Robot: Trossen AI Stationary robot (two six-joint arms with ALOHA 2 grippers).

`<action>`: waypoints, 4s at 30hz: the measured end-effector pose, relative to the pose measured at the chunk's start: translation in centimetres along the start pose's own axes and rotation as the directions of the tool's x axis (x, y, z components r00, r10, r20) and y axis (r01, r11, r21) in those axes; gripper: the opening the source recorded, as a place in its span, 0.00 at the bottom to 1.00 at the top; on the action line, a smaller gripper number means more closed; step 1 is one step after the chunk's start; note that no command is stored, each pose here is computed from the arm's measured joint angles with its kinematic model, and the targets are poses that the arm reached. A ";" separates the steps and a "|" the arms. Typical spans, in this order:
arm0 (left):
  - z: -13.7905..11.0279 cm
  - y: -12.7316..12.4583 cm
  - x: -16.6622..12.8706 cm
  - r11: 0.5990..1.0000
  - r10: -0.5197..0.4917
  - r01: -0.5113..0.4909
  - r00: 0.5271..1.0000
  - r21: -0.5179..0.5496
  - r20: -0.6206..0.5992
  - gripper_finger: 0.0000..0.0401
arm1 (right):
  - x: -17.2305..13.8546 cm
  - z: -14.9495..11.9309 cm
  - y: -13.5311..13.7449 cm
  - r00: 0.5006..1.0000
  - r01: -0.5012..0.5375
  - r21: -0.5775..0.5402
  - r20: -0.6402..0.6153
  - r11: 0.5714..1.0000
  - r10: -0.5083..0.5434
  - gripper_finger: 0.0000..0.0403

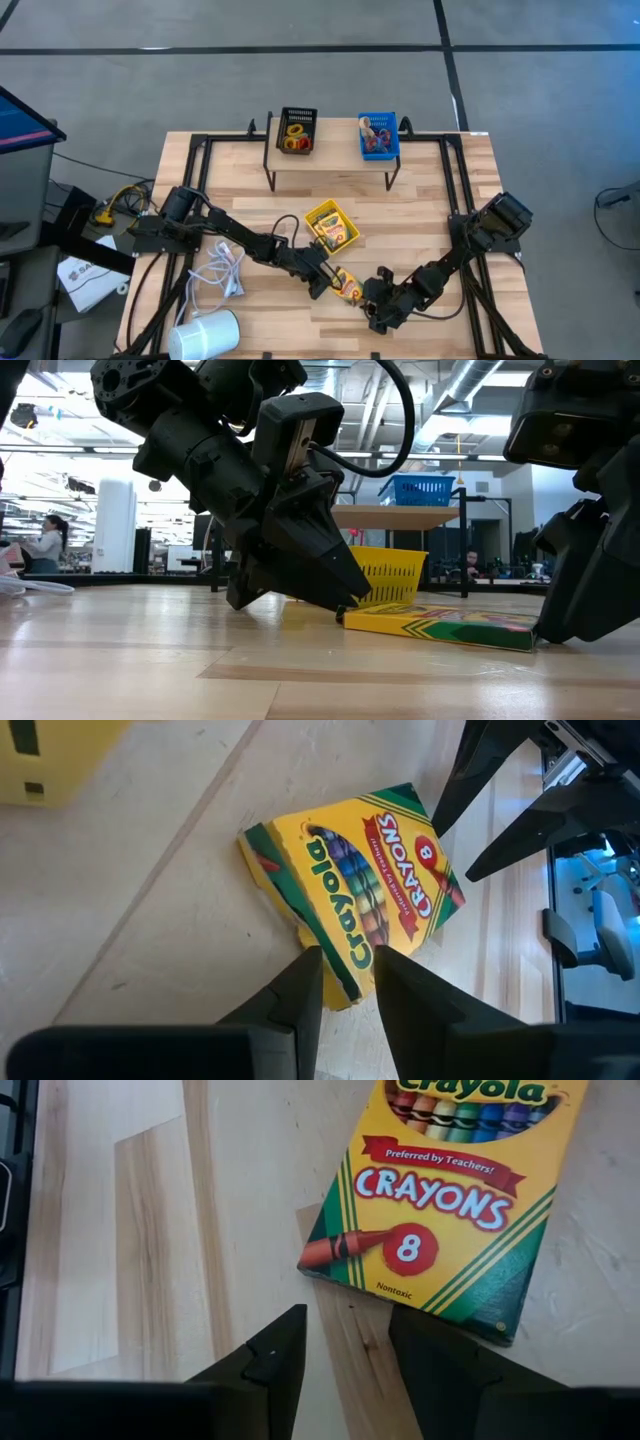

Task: Pick & Place Office Desk Supplies
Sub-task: Put the yellow crayon box into the yellow bin

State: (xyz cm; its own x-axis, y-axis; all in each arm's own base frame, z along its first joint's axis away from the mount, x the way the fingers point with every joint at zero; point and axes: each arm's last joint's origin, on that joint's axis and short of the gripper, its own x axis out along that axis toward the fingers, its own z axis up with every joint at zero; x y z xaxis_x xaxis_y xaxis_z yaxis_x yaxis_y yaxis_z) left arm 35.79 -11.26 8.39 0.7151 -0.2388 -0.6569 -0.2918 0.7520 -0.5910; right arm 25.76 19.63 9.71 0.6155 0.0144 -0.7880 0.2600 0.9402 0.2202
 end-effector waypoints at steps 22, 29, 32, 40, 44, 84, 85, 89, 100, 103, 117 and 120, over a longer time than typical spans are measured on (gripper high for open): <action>-0.6 0.3 -0.1 0.995 0.089 -0.088 0.996 0.035 -0.016 0.22 | 0.0 0.0 0.0 1.000 0.003 -0.012 0.002 1.000 -0.003 0.37; -0.6 0.4 -0.1 0.994 0.096 -0.095 0.995 0.047 -0.010 0.22 | 0.0 0.0 0.0 1.000 0.003 -0.012 0.002 1.000 -0.003 0.37; -0.6 0.4 -0.1 0.994 0.097 -0.097 0.995 0.053 -0.010 0.22 | 0.0 0.0 0.0 1.000 0.003 -0.012 0.002 1.000 -0.003 0.37; -0.6 0.5 -0.1 0.992 0.112 -0.111 0.994 0.058 -0.012 0.19 | 0.0 -0.1 0.0 1.000 0.003 -0.012 0.001 1.000 -0.003 0.37; -0.6 0.5 -0.1 0.992 0.114 -0.113 0.993 0.062 -0.012 0.12 | 0.0 -0.1 0.0 1.000 0.003 -0.012 0.001 1.000 -0.003 0.37; 5.1 -2.3 -5.1 0.973 -0.056 0.000 0.971 0.231 0.233 0.00 | -5.6 -3.4 -0.9 0.964 0.263 0.010 -0.038 0.965 -0.263 0.37; 5.4 -2.2 -5.3 0.973 -0.052 -0.003 0.971 0.231 0.232 0.00 | -5.6 -3.4 -0.9 0.965 0.261 0.014 -0.034 0.965 -0.260 0.37; 6.9 -1.9 -6.9 0.972 -0.055 -0.004 0.968 0.236 0.243 0.00 | -5.5 -3.2 -0.9 0.964 0.266 0.019 -0.014 0.964 -0.266 0.37; 10.0 -2.2 -12.9 0.964 -0.022 -0.069 0.940 0.255 0.339 0.00 | -5.6 -3.1 -0.8 0.964 0.266 0.014 -0.001 0.964 -0.266 0.37; 10.4 -1.7 -14.0 0.969 0.015 -0.097 0.943 0.229 0.334 0.00 | -5.6 -3.1 -0.8 0.964 0.265 0.012 0.001 0.964 -0.265 0.37; 10.0 -0.9 -12.6 0.979 0.020 -0.074 0.961 0.188 0.275 0.00 | -5.6 -3.0 -0.8 0.963 0.266 0.018 0.023 0.964 -0.267 0.37; 10.0 -1.2 -12.6 0.979 0.008 -0.065 0.960 0.194 0.279 0.00 | -5.6 -2.9 -0.7 0.964 0.266 0.018 0.024 0.964 -0.266 0.37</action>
State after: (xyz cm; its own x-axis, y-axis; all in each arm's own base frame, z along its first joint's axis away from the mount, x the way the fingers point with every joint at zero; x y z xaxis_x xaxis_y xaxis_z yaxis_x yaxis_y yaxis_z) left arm 33.52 -3.01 22.06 0.8618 -0.0517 -0.5047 -0.2086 0.8707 -0.4454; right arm 19.93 19.85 12.27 0.5419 -0.2450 -0.8039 0.4280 0.9037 0.0131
